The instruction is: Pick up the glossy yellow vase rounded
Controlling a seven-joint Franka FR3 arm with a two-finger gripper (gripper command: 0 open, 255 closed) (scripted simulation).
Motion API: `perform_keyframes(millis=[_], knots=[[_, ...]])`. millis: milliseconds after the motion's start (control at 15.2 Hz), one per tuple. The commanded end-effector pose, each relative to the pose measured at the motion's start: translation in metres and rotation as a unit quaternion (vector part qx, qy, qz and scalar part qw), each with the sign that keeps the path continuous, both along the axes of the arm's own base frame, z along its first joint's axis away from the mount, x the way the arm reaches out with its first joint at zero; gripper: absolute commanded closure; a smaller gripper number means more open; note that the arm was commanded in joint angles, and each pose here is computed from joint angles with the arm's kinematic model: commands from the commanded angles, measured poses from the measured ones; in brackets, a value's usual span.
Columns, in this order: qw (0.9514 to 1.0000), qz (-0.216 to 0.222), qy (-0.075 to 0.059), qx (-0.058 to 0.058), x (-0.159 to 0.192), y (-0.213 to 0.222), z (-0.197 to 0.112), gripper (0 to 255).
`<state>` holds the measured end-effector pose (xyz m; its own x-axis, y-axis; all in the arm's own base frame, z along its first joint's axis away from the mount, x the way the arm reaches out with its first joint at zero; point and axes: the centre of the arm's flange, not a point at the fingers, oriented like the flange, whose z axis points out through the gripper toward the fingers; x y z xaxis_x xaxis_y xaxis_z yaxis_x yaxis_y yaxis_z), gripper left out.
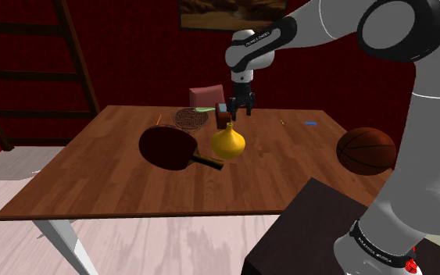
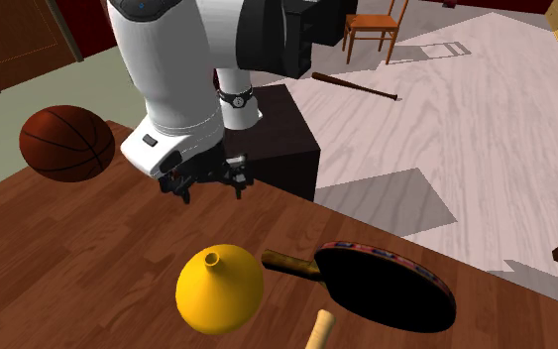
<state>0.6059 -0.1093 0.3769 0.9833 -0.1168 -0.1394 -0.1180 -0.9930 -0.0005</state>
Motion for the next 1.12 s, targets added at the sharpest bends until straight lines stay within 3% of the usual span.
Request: perform_keyframes(millis=[0,396,1056], knots=[[1.0000,-0.001,-0.001,0.000,0.022,-0.005,-0.011,0],[1.0000,-0.005,-0.003,0.001,0.089,-0.023,-0.049,0],[1.0000,-0.005,-0.003,0.001,0.089,-0.023,-0.089,0]])
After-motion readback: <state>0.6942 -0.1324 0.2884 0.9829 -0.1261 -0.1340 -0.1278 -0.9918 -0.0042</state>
